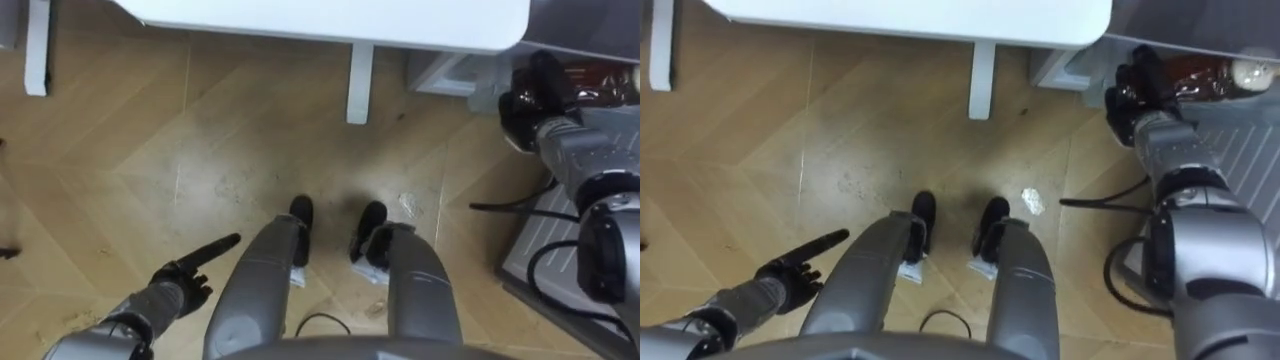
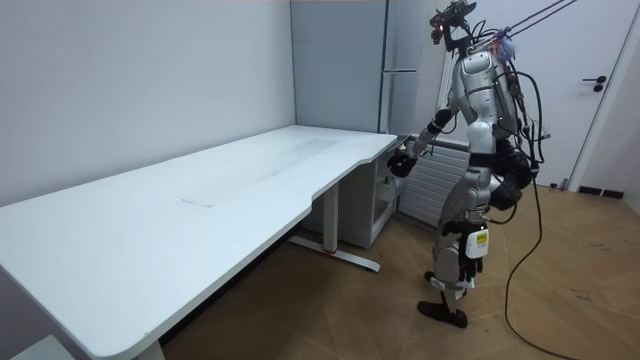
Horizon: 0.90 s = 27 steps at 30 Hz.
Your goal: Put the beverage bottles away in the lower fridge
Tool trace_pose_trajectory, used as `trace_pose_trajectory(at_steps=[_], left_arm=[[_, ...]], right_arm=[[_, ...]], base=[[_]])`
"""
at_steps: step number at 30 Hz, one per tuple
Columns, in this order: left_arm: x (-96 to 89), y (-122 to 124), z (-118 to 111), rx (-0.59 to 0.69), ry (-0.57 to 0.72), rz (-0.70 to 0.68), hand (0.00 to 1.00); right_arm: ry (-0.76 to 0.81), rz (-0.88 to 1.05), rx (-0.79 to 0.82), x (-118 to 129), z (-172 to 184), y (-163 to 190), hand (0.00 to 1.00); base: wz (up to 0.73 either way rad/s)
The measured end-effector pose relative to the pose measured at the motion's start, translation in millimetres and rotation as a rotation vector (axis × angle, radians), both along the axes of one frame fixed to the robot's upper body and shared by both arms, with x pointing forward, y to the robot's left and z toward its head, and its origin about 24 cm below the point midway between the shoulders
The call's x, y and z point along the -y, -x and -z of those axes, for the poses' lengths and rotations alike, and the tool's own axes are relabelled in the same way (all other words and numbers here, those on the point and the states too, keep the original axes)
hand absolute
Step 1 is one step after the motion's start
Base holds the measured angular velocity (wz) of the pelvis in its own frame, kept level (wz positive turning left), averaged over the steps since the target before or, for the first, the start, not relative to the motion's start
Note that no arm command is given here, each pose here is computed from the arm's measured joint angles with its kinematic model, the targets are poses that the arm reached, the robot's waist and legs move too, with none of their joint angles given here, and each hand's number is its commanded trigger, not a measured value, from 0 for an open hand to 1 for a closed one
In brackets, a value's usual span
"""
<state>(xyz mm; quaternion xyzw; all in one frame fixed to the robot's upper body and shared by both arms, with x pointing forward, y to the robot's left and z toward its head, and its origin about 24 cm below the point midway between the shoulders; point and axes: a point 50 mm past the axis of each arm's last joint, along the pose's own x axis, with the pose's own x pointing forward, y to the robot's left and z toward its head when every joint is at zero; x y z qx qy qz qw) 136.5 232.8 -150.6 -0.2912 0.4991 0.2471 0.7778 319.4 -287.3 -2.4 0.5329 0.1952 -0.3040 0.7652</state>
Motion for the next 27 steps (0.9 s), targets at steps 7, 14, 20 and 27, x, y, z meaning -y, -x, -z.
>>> trace_pose_trajectory(at_steps=[7,14,20,27], left_arm=[[1.8,-2,0,-0.006,-0.006,0.012,0.0],[0.4,-2,-1,-0.01,-0.005,-0.013,0.0],[-10.1,2,-2,-0.033,-0.044,-0.027,0.0],[-12.5,4,-2,-0.048,-0.059,-0.034,0.0]], right_arm=[[0.003,0.009,0.007,1,-10,-7,1.0],[-0.024,0.042,-0.009,5,-11,-6,0.0],[-0.032,0.041,-0.002,6,-24,-14,0.0],[-0.019,0.053,-0.005,10,-32,-17,0.0]], base=[[0.0],[0.0],[0.0],[0.0]])
